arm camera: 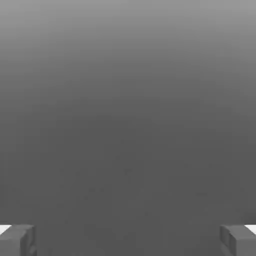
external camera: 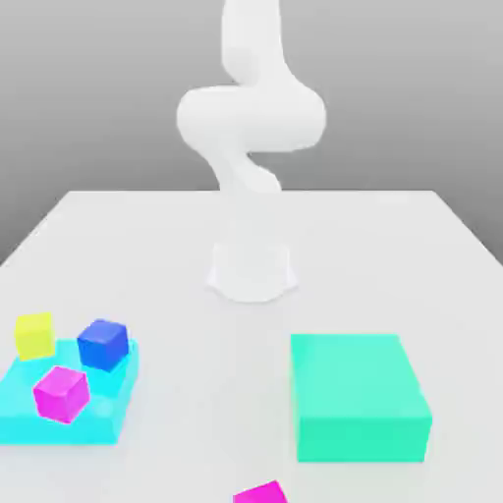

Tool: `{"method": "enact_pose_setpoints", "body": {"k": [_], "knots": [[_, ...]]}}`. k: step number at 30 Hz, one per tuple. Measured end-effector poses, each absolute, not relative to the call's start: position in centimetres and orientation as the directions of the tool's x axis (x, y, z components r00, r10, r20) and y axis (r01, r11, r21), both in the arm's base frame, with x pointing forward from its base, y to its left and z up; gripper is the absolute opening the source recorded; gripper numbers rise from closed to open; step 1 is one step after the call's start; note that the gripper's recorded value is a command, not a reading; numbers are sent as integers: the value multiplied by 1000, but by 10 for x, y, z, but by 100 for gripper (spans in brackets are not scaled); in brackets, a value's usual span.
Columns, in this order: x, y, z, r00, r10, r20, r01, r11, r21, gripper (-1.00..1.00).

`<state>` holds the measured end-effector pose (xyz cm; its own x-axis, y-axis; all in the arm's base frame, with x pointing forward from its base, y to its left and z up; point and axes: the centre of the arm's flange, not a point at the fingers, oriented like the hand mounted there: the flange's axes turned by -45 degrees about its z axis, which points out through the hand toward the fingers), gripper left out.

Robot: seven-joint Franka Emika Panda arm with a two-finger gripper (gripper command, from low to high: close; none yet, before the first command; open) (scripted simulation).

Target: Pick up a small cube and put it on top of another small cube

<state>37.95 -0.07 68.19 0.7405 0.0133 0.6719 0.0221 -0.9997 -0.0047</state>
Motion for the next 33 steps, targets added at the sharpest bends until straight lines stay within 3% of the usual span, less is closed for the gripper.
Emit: {"method": "enact_pose_setpoints", "body": {"k": [8,16,28,33], "knots": [[470,3,570,854,110,508,124,-992,6,0],[526,10,438,921,210,329,219,-976,9,0],[540,14,224,933,358,37,358,-934,2,0],[537,14,147,927,375,1,375,-927,1,0]]}}
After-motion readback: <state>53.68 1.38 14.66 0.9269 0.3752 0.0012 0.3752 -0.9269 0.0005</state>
